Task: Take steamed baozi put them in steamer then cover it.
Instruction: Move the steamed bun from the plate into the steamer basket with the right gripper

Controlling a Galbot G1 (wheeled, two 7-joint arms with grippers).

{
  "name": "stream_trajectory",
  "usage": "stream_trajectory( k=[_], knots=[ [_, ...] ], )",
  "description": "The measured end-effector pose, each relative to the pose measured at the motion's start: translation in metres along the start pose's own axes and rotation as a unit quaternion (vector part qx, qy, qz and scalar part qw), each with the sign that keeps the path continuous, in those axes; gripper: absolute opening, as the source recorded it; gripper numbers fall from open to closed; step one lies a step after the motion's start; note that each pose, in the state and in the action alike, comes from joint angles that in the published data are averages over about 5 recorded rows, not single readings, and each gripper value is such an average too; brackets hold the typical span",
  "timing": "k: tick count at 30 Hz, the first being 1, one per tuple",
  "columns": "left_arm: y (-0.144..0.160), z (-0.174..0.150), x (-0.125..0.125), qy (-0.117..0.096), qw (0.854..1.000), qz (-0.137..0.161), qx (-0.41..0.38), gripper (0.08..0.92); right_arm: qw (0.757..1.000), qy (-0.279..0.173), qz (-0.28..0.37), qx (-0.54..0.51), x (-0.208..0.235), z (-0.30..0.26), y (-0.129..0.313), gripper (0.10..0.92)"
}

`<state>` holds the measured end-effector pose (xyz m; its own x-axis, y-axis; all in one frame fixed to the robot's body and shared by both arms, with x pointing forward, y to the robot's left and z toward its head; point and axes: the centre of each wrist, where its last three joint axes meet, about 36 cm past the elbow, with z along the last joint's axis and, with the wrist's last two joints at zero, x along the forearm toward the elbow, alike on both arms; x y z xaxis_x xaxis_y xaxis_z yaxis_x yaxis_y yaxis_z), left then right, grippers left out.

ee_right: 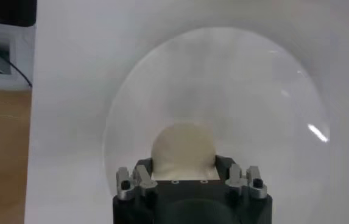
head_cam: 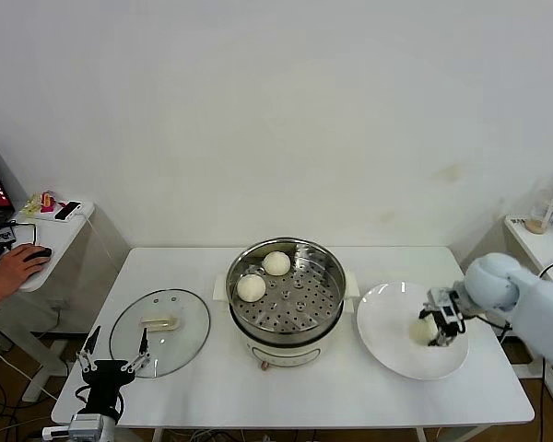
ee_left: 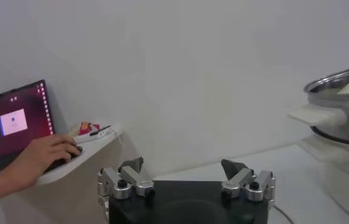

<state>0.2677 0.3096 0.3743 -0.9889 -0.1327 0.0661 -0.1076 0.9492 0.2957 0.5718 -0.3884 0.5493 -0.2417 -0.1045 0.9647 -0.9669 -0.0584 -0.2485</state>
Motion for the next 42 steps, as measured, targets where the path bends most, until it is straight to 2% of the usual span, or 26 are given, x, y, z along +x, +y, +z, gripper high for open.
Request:
stream_trajectory(
  k=[10, 19, 24, 31, 42],
  knots=[
    [0.0, -0.001, 0.0, -0.001, 1.0, 0.005, -0.002, 0.823, 0.997, -0.04, 0.069, 0.024, 0.08, -0.039, -0.056, 0.645],
    [0.0, 0.0, -0.001, 0.0, 1.0, 0.003, -0.001, 0.823, 0.988, -0.086, 0.099, 0.085, 0.118, -0.123, -0.098, 0.645],
    [0.002, 0.0, -0.001, 0.001, 1.0, -0.001, -0.001, 0.823, 0.981, -0.106, 0.093, 0.133, 0.114, -0.176, -0.104, 0.645],
    [0.004, -0.001, -0.001, -0.001, 1.0, -0.006, 0.001, 0.823, 0.968, -0.123, 0.07, 0.208, 0.085, -0.237, -0.093, 0.643],
    [0.007, 0.001, 0.001, 0.002, 1.0, -0.016, 0.004, 0.823, 0.94, -0.117, 0.026, 0.318, 0.031, -0.274, -0.062, 0.642]
  ],
)
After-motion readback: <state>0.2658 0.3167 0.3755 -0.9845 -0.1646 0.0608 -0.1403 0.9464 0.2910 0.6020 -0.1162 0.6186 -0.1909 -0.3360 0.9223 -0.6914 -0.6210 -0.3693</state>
